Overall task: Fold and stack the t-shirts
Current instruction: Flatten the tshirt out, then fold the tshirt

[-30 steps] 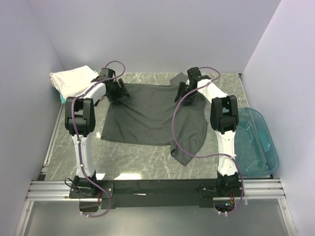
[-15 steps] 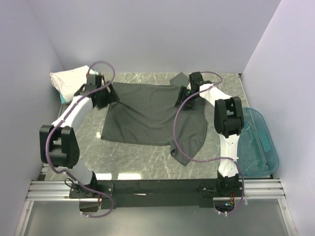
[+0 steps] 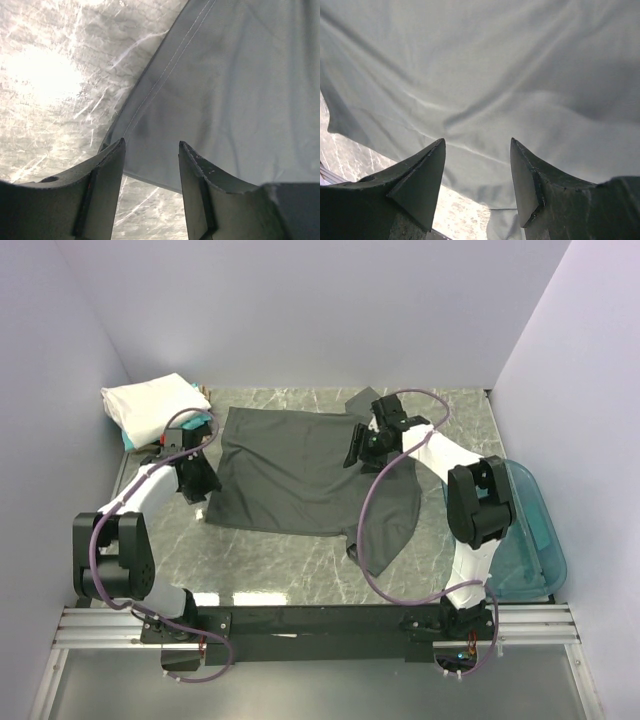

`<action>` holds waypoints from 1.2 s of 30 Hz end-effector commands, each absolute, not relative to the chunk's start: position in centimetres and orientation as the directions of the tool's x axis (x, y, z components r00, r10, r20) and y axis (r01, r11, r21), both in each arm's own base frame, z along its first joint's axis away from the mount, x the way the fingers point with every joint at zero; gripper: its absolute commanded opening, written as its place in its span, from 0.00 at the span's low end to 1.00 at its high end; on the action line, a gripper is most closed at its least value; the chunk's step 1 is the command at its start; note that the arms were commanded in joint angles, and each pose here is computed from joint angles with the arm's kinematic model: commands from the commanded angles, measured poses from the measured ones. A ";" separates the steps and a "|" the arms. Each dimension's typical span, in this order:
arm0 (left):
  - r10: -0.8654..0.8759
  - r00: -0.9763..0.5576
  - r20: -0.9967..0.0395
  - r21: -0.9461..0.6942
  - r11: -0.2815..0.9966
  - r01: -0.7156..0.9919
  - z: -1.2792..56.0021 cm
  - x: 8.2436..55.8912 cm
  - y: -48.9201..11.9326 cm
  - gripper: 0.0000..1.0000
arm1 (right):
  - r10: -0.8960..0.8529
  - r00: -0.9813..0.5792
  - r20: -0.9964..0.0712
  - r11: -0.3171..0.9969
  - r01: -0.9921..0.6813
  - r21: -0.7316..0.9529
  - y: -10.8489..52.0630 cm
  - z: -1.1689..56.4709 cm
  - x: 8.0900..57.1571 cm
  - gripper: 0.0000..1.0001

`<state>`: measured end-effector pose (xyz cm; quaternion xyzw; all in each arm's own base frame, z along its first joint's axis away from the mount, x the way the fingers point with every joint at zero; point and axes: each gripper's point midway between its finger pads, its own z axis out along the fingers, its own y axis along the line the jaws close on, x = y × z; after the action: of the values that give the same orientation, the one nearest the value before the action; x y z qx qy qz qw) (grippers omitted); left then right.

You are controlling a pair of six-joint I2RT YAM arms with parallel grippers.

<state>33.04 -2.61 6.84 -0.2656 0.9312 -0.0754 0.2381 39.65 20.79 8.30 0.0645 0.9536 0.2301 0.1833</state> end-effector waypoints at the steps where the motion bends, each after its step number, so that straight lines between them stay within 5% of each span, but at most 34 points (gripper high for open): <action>1: -0.511 -0.757 -0.407 -0.246 0.860 -0.448 6.6 32.1 -2.3 0.52 | 0.206 -0.907 -0.368 0.887 0.014 0.462 21.3 10.1 39.4 0.61; 36: -0.556 -0.770 -0.313 -0.192 0.831 -0.522 3.0 27.5 -0.8 0.42 | 0.165 -0.925 -0.343 0.904 0.004 0.426 21.4 9.0 38.4 0.61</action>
<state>27.61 -1.06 2.76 -0.2896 0.9401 -0.0494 0.1728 38.15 21.30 7.72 0.0547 0.9596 0.2150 0.1731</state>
